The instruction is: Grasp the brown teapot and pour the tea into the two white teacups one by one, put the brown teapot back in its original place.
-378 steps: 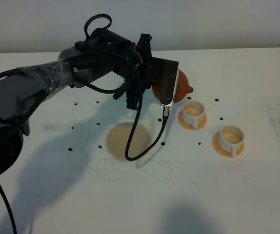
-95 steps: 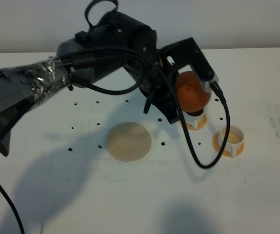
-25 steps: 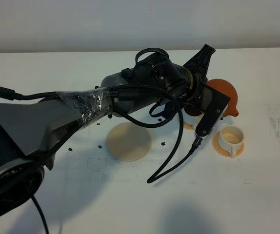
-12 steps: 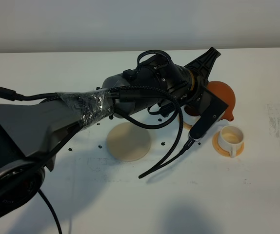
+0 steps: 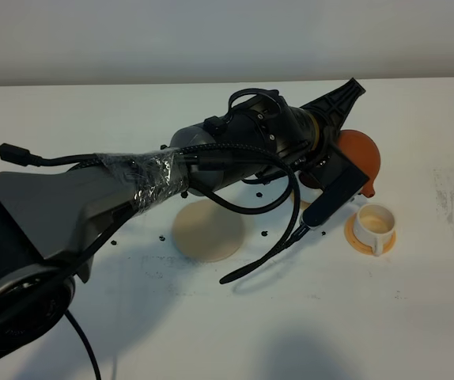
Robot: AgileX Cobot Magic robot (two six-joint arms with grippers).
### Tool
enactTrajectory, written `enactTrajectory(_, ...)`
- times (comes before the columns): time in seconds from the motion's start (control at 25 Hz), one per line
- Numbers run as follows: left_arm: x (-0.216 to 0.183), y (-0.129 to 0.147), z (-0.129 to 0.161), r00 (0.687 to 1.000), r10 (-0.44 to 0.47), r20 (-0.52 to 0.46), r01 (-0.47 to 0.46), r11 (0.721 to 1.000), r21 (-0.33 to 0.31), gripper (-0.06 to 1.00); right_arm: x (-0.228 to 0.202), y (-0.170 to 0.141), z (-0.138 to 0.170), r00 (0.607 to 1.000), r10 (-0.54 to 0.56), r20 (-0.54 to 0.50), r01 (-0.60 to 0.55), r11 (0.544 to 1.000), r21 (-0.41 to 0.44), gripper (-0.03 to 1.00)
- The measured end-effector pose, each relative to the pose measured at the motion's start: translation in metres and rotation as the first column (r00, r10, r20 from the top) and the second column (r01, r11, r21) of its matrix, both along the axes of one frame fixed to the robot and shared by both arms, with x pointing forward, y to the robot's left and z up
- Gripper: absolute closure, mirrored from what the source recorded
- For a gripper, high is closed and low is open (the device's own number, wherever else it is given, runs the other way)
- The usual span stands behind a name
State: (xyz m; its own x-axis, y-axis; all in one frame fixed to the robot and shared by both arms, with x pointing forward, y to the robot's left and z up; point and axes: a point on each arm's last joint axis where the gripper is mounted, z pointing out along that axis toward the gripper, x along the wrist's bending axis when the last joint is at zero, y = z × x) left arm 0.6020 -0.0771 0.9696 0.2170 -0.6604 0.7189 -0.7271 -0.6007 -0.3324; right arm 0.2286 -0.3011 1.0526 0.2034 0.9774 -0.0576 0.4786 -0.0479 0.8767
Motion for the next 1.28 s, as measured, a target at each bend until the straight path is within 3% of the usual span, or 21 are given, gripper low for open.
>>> enactTrajectory(0.56,-0.003,-0.006,-0.011,0.997,-0.054,0.049,0.051,0.996,0.069,0.85,0.000,0.000,0.000,1.000,0.000,0.000,0.000,1.000,0.000,0.45)
enactTrajectory(1.28,-0.003,-0.009,-0.008,0.991,-0.098,0.094,0.090,0.992,0.090,0.85,0.000,0.000,0.000,1.000,0.000,0.000,0.000,1.000,0.000,0.45)
